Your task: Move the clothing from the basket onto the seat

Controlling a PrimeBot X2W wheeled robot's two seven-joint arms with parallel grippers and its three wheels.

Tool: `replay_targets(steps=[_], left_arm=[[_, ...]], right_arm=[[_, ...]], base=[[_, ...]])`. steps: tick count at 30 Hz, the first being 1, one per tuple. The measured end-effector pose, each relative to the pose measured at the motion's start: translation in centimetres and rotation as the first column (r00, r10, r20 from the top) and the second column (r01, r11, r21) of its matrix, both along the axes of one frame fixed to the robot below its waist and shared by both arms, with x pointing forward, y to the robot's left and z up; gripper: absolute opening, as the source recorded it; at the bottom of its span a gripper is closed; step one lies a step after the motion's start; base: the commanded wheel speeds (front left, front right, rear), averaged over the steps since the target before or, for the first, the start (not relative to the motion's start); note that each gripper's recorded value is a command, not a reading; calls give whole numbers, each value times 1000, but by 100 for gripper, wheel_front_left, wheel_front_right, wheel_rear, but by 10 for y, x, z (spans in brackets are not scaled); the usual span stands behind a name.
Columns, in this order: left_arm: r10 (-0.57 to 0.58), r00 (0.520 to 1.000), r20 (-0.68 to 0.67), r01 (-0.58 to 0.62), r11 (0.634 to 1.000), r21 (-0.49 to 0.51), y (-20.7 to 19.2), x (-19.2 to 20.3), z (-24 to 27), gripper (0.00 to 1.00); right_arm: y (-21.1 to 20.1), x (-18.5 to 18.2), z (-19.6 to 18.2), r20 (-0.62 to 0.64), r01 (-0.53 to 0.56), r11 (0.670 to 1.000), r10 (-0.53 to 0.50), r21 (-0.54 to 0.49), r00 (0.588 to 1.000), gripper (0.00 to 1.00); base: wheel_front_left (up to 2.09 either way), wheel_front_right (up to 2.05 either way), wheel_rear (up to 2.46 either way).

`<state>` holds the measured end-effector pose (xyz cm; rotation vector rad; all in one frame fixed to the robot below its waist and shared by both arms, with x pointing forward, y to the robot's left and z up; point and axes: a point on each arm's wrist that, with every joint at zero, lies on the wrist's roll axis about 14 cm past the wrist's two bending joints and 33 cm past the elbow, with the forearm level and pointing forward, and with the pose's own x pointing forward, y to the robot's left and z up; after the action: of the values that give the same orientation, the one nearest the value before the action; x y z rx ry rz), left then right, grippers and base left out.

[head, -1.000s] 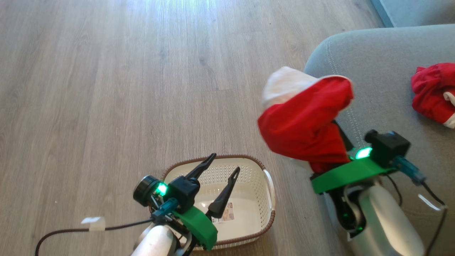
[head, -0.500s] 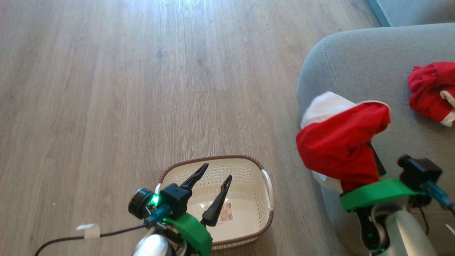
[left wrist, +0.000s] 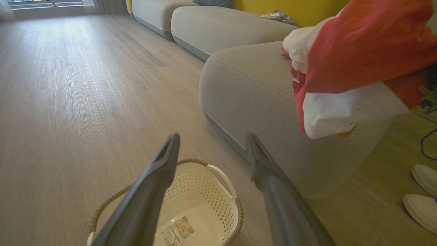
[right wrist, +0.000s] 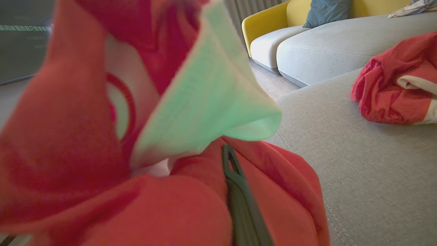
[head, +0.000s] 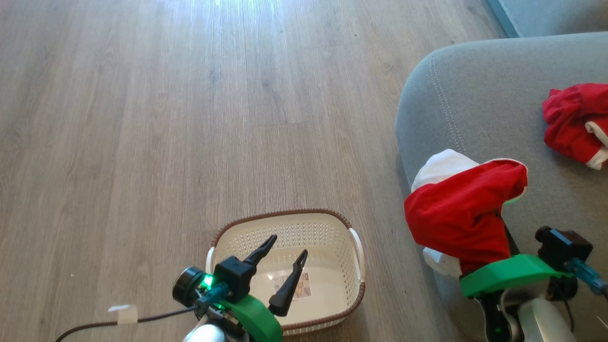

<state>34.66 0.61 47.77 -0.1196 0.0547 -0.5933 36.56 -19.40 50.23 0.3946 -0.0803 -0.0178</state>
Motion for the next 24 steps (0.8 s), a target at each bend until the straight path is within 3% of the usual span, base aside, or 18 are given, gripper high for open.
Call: replay_targets(steps=[15, 24], left_arm=[[-1, 1000, 0, 1, 1000, -1, -1, 1, 0, 100], [-59, 998, 21, 59, 998, -6, -19, 3, 6, 100]], right_arm=[[-3, -2, -1, -4, 9, 1000, -9, 8, 1000, 0], [-23, -11, 3, 10, 72, 997, -72, -3, 997, 0]], base=[[0, 0, 0], [0, 0, 0]])
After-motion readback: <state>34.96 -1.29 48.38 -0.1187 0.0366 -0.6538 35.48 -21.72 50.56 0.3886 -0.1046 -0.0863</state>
